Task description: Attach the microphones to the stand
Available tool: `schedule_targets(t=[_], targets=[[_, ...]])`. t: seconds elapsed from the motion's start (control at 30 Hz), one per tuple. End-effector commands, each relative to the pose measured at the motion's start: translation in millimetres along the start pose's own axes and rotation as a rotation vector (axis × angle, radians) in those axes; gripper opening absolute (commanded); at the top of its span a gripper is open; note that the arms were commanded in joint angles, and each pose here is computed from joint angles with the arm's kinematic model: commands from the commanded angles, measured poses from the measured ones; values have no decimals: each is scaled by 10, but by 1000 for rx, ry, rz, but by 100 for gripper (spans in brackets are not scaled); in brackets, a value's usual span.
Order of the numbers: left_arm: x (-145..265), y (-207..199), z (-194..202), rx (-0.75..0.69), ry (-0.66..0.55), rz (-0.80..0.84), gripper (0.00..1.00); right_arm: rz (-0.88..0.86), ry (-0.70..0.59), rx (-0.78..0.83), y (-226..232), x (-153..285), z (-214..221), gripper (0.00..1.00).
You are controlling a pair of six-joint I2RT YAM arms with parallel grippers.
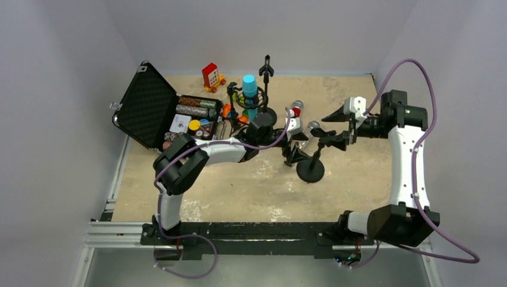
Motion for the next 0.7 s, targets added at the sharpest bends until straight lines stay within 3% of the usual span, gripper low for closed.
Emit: schedule_targets(t=[0.0, 0.23, 0.37, 0.57, 0.67], targets=[[-143, -13, -506, -107, -158, 10, 83, -7, 52, -69, -22, 4, -25, 63], [-213, -79, -278, -91, -104, -10, 80, -31, 132, -100, -67, -52, 68, 53], [-113, -91, -186, -101, -79, -56, 78, -39, 181, -99, -98, -69, 119, 39], [268, -229, -150, -129, -19, -142, 78, -34, 259, 36, -133, -14, 134, 22], [476, -319, -11, -114, 54, -179, 78, -26, 317, 125, -161, 47, 157, 19]])
Point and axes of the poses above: each gripper's point midway between its finger pads, its own x axis back along the fingers, its own y axis along the line the jaws close on, z = x × y, the point moved 3 cm from there along x, back along the fingers, and after that the axes turned 6 degrees about -x, right-handed, at the moved point
